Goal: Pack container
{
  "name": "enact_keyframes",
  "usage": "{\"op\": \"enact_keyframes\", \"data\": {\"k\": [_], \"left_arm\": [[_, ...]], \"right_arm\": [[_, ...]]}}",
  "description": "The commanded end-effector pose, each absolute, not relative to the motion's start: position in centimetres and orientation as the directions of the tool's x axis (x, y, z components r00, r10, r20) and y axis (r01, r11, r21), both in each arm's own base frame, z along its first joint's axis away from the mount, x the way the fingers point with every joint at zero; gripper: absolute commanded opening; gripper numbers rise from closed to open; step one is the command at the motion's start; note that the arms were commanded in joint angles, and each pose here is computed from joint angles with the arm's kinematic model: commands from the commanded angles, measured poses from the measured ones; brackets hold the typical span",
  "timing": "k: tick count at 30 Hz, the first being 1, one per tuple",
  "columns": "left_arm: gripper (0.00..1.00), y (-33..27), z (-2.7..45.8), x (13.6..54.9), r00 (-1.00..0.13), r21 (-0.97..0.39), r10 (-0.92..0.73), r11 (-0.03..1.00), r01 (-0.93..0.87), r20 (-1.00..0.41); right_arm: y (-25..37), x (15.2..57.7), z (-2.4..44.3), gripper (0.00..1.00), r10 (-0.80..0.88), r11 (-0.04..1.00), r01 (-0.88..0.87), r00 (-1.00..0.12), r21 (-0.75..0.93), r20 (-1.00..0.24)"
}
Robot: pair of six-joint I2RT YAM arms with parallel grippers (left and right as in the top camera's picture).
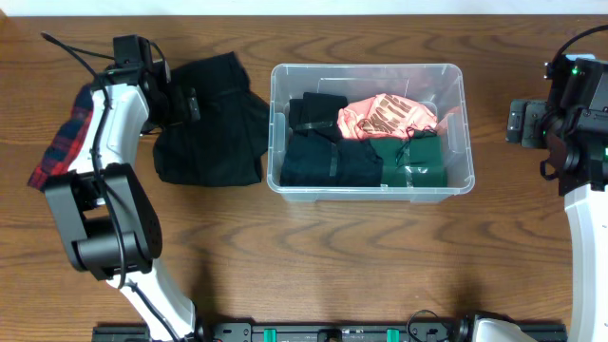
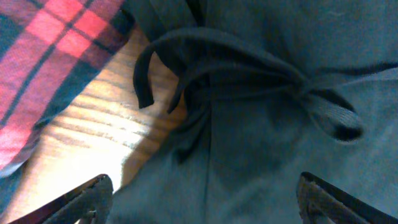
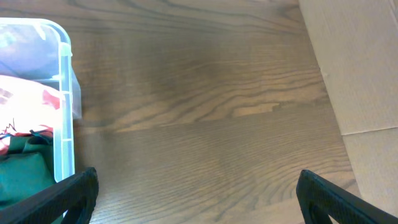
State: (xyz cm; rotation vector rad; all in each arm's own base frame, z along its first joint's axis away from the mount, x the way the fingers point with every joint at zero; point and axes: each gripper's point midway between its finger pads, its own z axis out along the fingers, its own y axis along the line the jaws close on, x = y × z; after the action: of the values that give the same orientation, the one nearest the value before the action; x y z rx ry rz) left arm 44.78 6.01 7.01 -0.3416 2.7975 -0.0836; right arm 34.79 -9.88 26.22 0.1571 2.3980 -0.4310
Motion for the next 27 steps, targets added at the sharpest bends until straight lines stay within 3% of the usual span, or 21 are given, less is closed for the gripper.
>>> {"op": "enact_keyframes", "data": {"k": [1, 17, 27], "left_arm": [[0.95, 6.2, 5.9, 45.3, -0.919, -0.096, -0.251, 0.968, -0.232, -0.305], [0.97, 6.4, 5.3, 46.5, -0.905, -0.098, -0.248, 0.969, -0.228, -0.346], [0.96, 6.7, 2.5, 46.4, -0.916, -0.078, -0.251, 0.968, -0.238, -0.314]], "right_arm": [[-10.2, 34.6, 26.8, 0.99, 0.017, 0.931, 0.255, -0.744, -0.261, -0.668], [-10.2, 34.6, 26.8, 0.99, 0.017, 0.931, 0.255, -0.744, -0.261, -0.668], [-10.2, 34.6, 26.8, 0.99, 0.017, 0.931, 0.255, -0.744, -0.261, -0.668]]}}
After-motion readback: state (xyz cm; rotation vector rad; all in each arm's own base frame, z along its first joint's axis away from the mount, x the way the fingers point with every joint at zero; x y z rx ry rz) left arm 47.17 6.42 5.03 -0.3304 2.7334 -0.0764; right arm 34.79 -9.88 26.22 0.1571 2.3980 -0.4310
